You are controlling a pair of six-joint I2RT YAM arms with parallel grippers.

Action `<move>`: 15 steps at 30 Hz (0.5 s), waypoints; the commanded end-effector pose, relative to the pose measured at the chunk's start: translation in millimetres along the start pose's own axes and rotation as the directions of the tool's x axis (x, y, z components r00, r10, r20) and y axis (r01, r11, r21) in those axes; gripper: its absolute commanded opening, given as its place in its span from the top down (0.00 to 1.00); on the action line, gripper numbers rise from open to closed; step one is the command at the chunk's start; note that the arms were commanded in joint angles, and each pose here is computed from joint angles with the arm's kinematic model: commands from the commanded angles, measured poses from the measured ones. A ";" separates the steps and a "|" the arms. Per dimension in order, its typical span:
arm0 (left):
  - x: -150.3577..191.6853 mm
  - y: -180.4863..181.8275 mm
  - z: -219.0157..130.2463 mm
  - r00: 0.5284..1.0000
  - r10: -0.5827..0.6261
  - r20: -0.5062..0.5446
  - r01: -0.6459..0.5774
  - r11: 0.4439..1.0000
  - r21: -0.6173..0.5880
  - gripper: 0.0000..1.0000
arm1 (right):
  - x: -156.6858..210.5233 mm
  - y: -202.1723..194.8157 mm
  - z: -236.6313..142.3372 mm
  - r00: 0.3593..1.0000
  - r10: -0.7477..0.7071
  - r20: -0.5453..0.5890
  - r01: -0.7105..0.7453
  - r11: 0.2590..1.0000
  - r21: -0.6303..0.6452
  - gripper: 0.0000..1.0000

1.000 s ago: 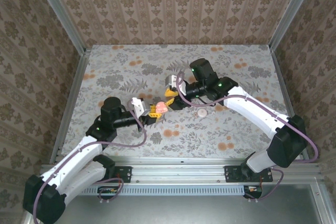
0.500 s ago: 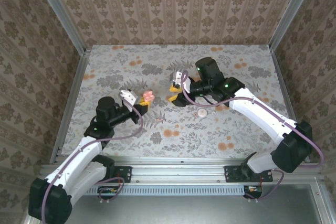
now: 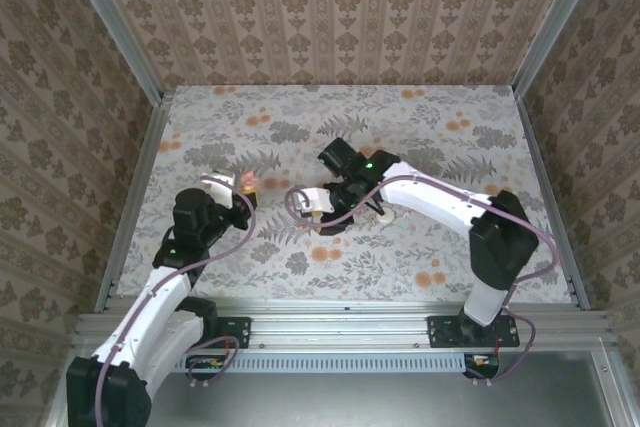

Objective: Insert wireless bluetooth earbuds into charging case

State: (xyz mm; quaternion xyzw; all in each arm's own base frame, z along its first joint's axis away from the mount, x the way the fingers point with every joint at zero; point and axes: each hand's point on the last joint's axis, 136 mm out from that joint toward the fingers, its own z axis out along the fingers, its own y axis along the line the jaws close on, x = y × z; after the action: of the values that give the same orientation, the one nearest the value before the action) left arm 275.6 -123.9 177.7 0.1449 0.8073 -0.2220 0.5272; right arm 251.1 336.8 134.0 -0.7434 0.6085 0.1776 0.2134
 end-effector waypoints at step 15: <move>12.7 46.0 -19.2 0.990 -0.138 -0.028 0.130 0.973 -0.192 0.90 | 26.6 -30.6 77.3 0.943 -0.203 -0.263 0.184 0.978 -0.094 0.58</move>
State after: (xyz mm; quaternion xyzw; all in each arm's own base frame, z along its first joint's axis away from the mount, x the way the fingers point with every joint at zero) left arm 277.4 -81.8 159.8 0.0617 0.8425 -0.1820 0.5033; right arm 282.4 361.8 61.2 -0.8087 0.5660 0.0896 0.1326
